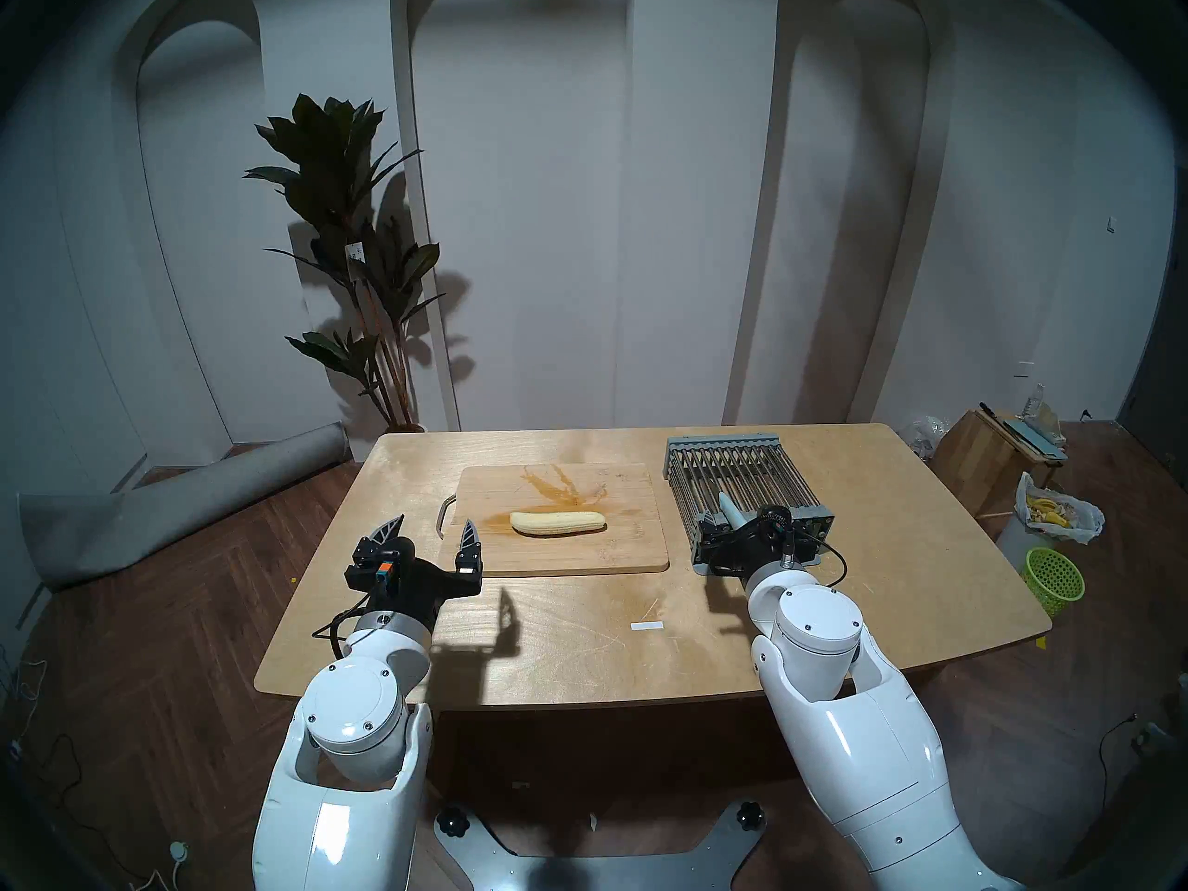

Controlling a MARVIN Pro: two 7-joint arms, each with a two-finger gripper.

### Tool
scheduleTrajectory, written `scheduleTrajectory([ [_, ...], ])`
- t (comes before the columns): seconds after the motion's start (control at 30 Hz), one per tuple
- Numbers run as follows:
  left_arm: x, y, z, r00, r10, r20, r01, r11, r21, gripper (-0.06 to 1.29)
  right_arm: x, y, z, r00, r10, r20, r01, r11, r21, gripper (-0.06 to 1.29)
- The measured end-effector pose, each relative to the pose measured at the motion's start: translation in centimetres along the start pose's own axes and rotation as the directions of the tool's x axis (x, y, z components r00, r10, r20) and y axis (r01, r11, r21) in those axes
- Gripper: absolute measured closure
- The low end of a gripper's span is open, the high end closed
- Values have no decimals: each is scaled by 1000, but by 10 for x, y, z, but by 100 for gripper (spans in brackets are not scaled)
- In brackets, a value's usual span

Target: Cut the banana into four pieces on the cutting board

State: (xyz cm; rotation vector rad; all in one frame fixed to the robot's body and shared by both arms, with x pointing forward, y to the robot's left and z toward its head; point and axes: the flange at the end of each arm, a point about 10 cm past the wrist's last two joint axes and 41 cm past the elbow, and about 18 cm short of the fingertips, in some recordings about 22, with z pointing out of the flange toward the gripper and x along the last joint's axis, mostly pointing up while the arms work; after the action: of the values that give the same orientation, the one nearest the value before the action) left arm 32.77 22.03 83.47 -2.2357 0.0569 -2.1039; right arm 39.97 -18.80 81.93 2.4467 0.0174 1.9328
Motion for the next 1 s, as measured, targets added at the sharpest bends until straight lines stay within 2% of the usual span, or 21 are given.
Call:
scheduleTrajectory([
  [1.0, 0, 0, 0, 1000, 0, 0, 0, 1000, 0, -2, 1, 1, 2, 1000, -6, 14, 6, 1000, 5, -2],
])
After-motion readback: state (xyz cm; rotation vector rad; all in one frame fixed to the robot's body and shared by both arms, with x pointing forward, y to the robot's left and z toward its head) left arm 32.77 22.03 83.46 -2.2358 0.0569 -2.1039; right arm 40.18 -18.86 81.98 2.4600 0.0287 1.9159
